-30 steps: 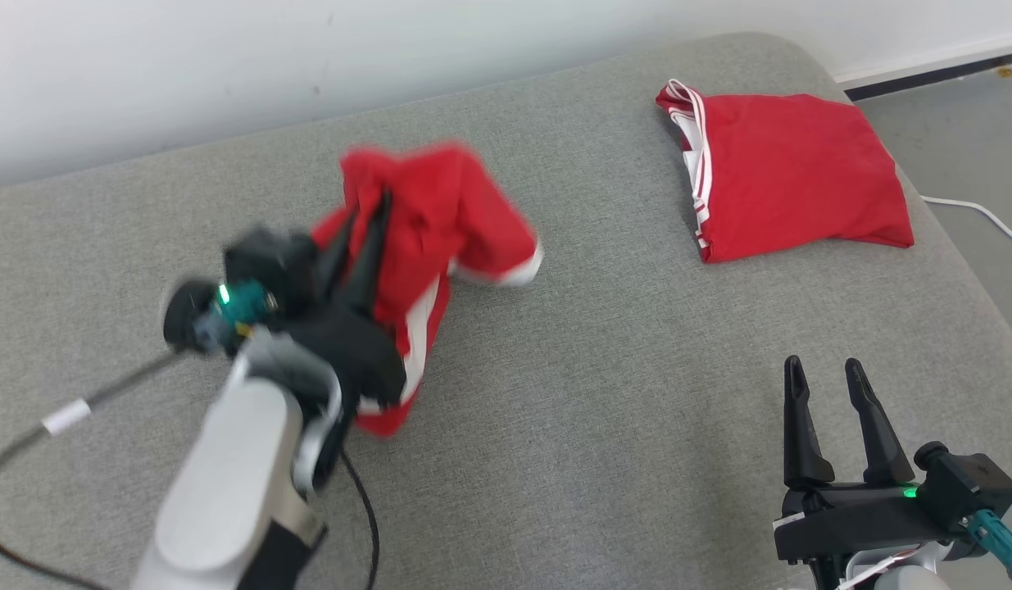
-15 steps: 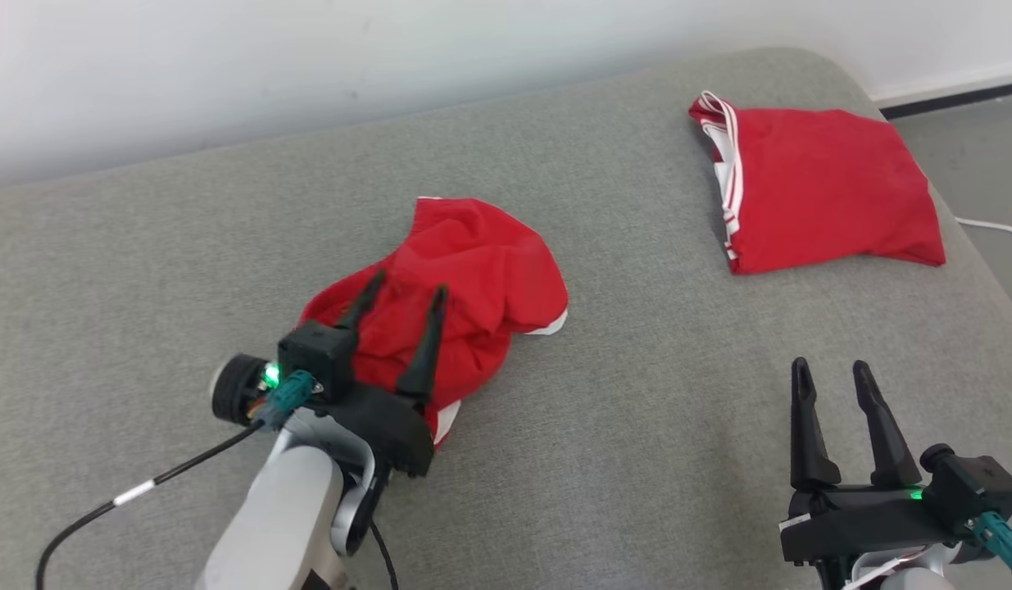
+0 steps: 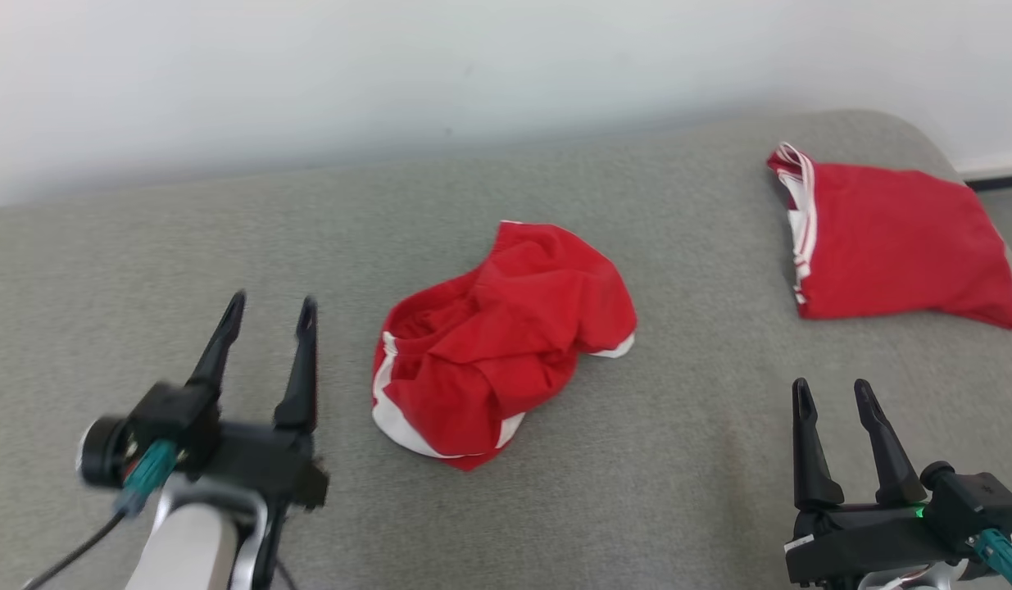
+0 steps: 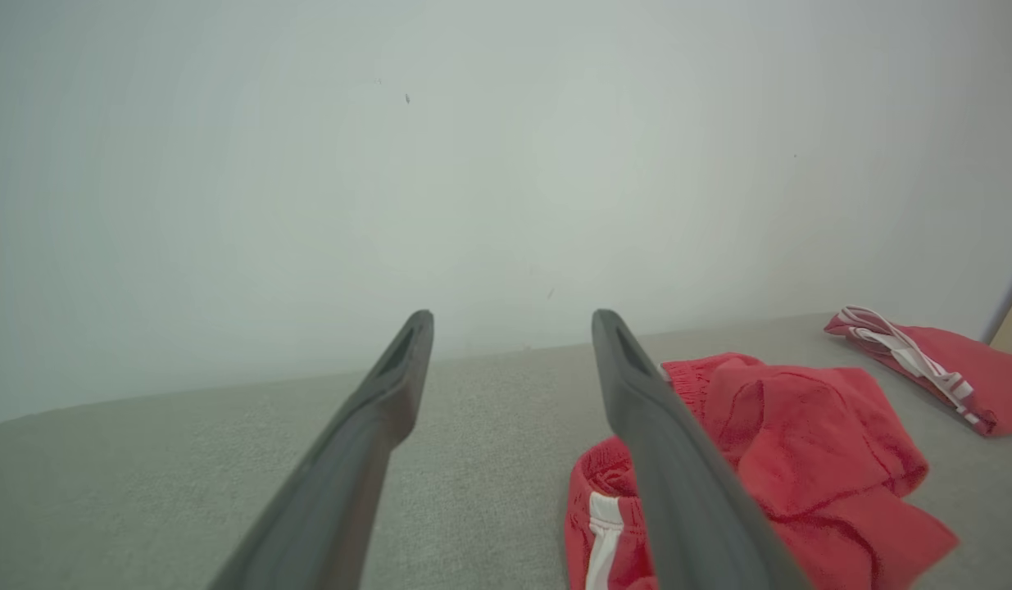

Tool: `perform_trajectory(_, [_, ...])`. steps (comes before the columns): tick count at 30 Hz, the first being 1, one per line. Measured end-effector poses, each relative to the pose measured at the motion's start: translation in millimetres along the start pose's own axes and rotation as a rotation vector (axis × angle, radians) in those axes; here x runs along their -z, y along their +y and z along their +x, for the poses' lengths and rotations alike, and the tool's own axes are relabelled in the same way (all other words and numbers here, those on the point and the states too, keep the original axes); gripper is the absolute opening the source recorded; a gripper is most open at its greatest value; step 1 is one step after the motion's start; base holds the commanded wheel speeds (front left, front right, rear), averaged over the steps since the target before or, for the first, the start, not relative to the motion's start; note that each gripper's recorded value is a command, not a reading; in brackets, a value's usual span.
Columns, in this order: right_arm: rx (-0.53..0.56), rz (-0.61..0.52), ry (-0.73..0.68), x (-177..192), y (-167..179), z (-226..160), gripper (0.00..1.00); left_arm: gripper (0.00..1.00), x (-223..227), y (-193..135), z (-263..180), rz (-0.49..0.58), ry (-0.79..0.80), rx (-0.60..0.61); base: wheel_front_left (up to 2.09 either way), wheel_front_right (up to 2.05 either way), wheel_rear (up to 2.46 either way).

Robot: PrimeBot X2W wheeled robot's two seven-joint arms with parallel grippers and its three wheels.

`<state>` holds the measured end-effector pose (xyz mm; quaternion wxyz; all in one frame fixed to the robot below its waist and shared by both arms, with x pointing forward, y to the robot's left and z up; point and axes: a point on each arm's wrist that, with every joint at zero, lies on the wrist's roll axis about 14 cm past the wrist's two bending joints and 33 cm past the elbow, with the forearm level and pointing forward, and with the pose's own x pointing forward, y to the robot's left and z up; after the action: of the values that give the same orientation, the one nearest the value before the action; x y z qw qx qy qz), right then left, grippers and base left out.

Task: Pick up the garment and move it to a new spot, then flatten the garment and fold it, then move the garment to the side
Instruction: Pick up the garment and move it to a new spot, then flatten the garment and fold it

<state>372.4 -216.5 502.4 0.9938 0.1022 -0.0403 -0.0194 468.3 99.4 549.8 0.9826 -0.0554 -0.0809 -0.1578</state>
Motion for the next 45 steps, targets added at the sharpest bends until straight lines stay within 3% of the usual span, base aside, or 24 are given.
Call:
perform_trajectory(8, [-0.076, -0.002, -0.01, -3.6, 21.4, 2.0, 1.0, 1.0, -17.4, 42.8, -58.7, 0.018, -0.036, -0.157, 0.0, 0.0, 0.0])
perform_trajectory(21, [-0.146, 0.001, -0.009, -5.4, 42.9, -0.6, 1.0, 1.0, -14.8, 54.7, -124.4, -0.009, -0.026, -0.268, 0.0, 0.0, 0.0])
perform_trajectory(45, [-0.187, 0.009, 0.023, 4.2, 55.4, -1.8, 1.0, 1.0, -6.1, 65.3, -142.9, -0.019, -0.007, -0.318, 0.0, 0.0, 0.0])
